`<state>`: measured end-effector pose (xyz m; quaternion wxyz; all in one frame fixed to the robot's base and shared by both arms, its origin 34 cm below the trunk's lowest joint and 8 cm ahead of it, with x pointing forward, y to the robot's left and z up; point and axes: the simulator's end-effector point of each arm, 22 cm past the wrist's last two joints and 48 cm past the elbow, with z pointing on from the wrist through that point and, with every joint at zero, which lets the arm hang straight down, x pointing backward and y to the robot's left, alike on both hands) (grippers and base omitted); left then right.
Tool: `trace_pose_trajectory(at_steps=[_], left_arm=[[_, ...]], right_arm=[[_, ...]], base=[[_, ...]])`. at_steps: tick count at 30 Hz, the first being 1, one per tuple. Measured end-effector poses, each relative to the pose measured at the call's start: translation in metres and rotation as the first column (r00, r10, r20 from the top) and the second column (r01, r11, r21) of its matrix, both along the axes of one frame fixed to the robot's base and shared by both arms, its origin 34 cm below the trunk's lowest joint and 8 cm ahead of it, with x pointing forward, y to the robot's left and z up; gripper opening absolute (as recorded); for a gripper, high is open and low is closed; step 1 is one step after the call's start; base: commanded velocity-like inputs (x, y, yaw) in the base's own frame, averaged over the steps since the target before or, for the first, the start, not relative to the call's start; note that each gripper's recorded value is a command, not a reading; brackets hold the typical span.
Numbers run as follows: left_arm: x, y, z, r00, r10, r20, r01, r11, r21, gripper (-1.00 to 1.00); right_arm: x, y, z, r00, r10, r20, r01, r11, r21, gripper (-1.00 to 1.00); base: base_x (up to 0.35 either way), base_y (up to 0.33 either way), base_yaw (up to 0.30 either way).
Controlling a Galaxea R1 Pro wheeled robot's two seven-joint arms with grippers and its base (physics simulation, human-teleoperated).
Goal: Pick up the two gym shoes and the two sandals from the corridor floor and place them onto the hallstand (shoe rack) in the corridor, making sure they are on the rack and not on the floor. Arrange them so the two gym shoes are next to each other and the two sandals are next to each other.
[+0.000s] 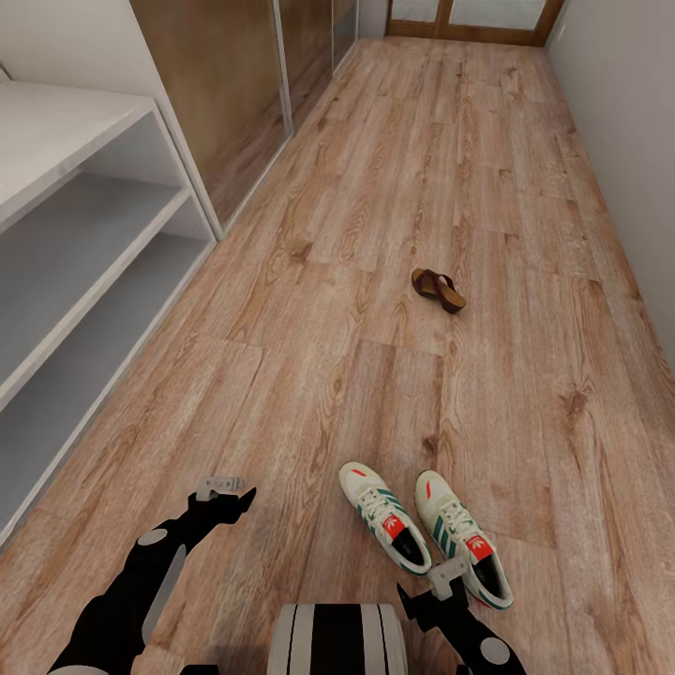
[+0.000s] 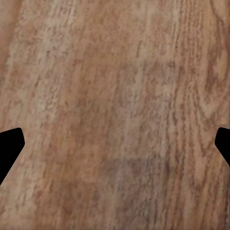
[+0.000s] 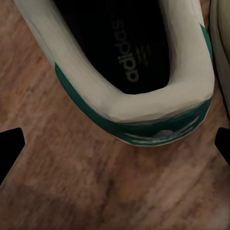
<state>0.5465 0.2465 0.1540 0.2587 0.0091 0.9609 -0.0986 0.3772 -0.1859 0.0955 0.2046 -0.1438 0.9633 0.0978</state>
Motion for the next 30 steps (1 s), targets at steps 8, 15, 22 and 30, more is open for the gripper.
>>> trace_pose_trajectory(at_steps=[8, 15, 22, 30], left_arm=[[0.0, 0.0003, -0.0001, 1.0, 0.001, 0.0, -0.001, 1.0, 0.0, 1.0], [0.0001, 0.0005, 0.0002, 1.0, 0.001, 0.0, -0.001, 1.0, 0.0, 1.0], [-0.0001, 0.0006, -0.0001, 1.0, 0.001, 0.0, -0.001, 1.0, 0.001, 1.0], [-0.0004, 0.0006, -0.0003, 1.0, 0.0, -0.001, 0.0, 1.0, 0.002, 1.0]], right_arm=[[-0.0002, 0.0, -0.0001, 1.0, 0.0, 0.0, 0.0, 1.0, 0.0, 1.0], [-0.0002, 0.0, 0.0, 1.0, 0.0, 0.0, 0.0, 1.0, 0.0, 1.0], [-0.0002, 0.0, -0.0001, 1.0, -0.001, -0.001, 0.001, 1.0, 0.0, 1.0], [-0.0002, -0.0001, -0.0001, 1.0, -0.001, -0.001, 0.001, 1.0, 0.0, 1.0]], base=[[0.0, 0.0, 0.0], [0.086, 0.0, 0.0], [0.067, 0.0, 0.0], [0.009, 0.0, 0.0]])
